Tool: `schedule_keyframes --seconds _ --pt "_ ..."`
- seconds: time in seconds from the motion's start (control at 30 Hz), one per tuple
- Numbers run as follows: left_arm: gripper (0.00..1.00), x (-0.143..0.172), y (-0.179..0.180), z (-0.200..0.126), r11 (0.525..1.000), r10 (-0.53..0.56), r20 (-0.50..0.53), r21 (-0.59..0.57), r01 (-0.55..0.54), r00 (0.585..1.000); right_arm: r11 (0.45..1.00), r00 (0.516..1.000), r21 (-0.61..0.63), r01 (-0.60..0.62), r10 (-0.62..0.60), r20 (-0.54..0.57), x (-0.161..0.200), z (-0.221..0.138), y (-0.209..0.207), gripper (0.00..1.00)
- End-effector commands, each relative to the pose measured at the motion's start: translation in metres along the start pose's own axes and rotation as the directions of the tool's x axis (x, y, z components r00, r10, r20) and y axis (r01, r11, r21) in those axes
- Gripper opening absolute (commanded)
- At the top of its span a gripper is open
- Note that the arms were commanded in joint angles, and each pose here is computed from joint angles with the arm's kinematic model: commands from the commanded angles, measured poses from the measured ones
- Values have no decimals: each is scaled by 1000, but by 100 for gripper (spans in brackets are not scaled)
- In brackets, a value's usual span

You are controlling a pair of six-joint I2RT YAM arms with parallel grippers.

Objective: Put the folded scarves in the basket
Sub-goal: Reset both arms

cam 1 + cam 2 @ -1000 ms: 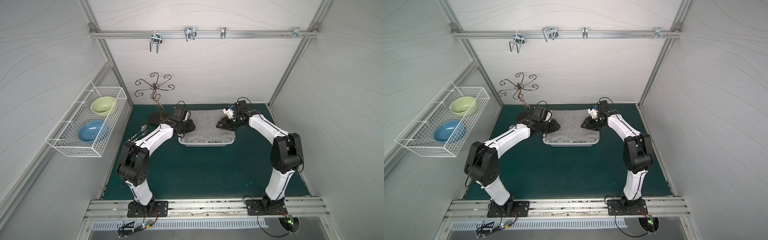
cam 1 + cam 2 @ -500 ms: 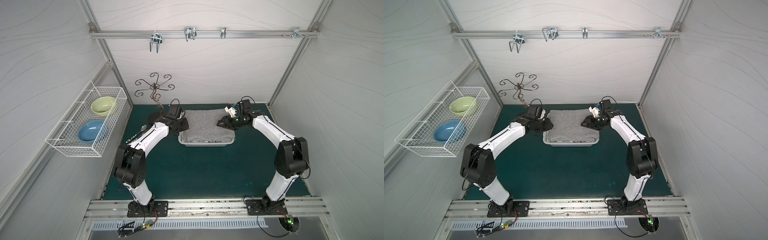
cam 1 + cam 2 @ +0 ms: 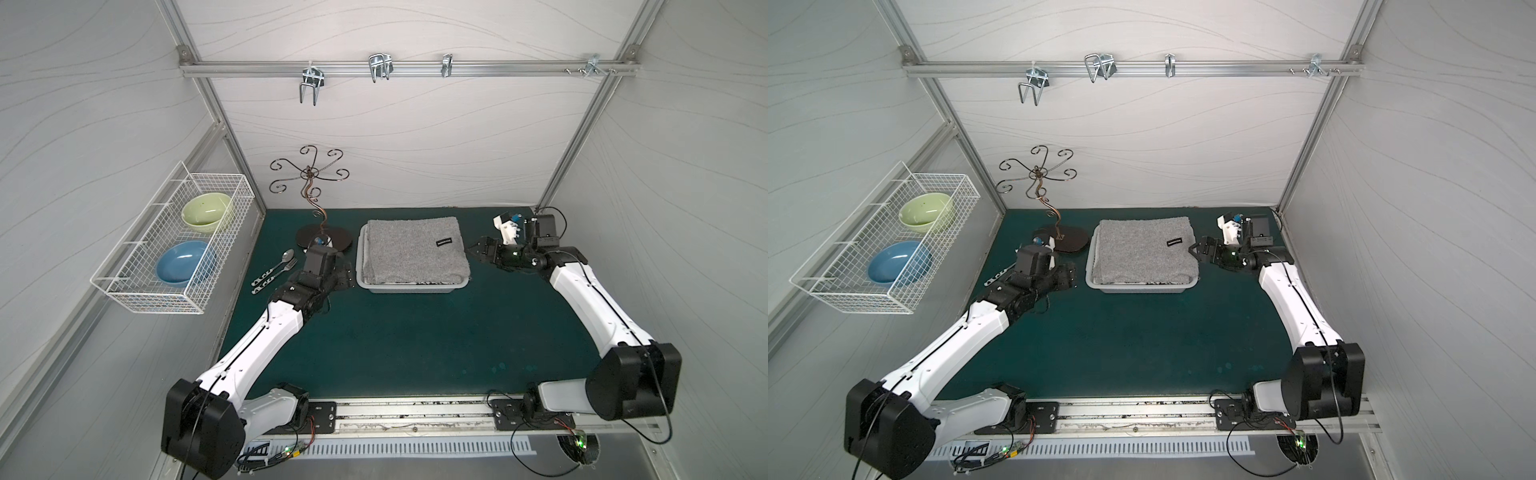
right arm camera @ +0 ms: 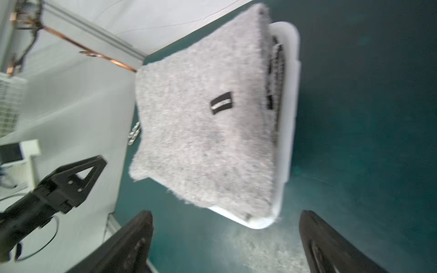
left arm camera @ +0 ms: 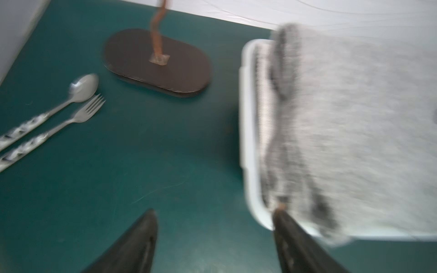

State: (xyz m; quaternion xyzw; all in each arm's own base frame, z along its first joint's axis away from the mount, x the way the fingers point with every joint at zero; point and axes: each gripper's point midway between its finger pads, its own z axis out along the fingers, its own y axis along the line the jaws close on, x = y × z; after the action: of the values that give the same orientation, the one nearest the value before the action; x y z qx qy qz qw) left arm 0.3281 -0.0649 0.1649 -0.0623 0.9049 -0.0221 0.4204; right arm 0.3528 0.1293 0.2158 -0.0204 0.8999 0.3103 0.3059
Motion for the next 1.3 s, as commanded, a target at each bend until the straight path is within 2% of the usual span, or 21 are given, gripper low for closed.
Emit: schedule_keyframes --seconds 0.0,0.07,0.13,0.2,0.27,0.33,0.37,0.4,0.43,0.53,0.6,0.67,0.73,0.8,0.83,0.9,0.97,1.0,1.07,1.27 --pt "89 -17 29 8 987 89 237 -148 -55 967 978 987 177 108 -127 103 -3 2 -46 99" --pt "94 -10 36 16 976 152 275 -193 -100 949 958 955 176 227 -254 154 0 10 -50 99" --pt "97 -6 47 22 954 208 266 -267 -135 941 927 930 244 285 -329 163 4 18 -69 99" --pt "98 -4 47 31 950 242 274 -264 -169 931 920 937 299 251 -309 162 5 23 -92 99" --pt "98 -2 45 43 957 250 303 -223 -186 920 928 946 305 213 -274 175 3 30 -111 99" --pt "99 9 51 62 964 240 290 -182 -193 927 920 948 342 192 -264 176 6 39 -134 99" --pt "98 3 55 65 966 228 306 -189 -176 924 915 946 356 190 -268 184 7 42 -141 99" --pt "98 6 55 69 970 215 265 -169 -174 940 909 945 375 180 -267 192 10 46 -151 99" --pt "98 4 51 71 980 191 278 -109 -166 941 906 939 384 179 -274 209 14 50 -158 99" --pt "97 -1 59 75 992 122 292 -62 -109 949 892 919 412 184 -305 249 12 50 -159 99" --pt "95 -5 76 83 997 51 260 -67 -35 964 897 881 404 179 -329 341 7 45 -155 99" --pt "91 -8 87 90 999 -15 252 -45 27 968 898 881 408 168 -322 346 9 48 -159 99" --pt "89 -13 92 91 998 -23 269 -50 38 963 890 874 407 208 -355 331 13 52 -154 99" --pt "89 -7 85 92 1000 15 281 -19 -10 960 873 846 404 275 -419 329 23 63 -147 99" --pt "91 -5 86 94 1000 15 324 -15 -11 946 862 827 414 293 -446 343 23 64 -144 99" --pt "96 -5 96 103 999 -10 364 -36 25 931 857 844 431 283 -436 312 24 64 -147 99" --pt "99 2 100 102 998 -17 325 -57 37 946 860 845 425 283 -433 313 25 65 -148 99" --pt "100 -2 99 101 998 -12 358 -56 34 934 859 846 427 282 -433 312 25 65 -148 99" --pt "100 -1 99 103 998 -15 325 -56 35 946 859 846 427 282 -432 311 25 65 -148 99" --pt "100 -1 96 103 998 -5 329 -56 25 944 860 846 426 282 -432 313 25 65 -148 99"
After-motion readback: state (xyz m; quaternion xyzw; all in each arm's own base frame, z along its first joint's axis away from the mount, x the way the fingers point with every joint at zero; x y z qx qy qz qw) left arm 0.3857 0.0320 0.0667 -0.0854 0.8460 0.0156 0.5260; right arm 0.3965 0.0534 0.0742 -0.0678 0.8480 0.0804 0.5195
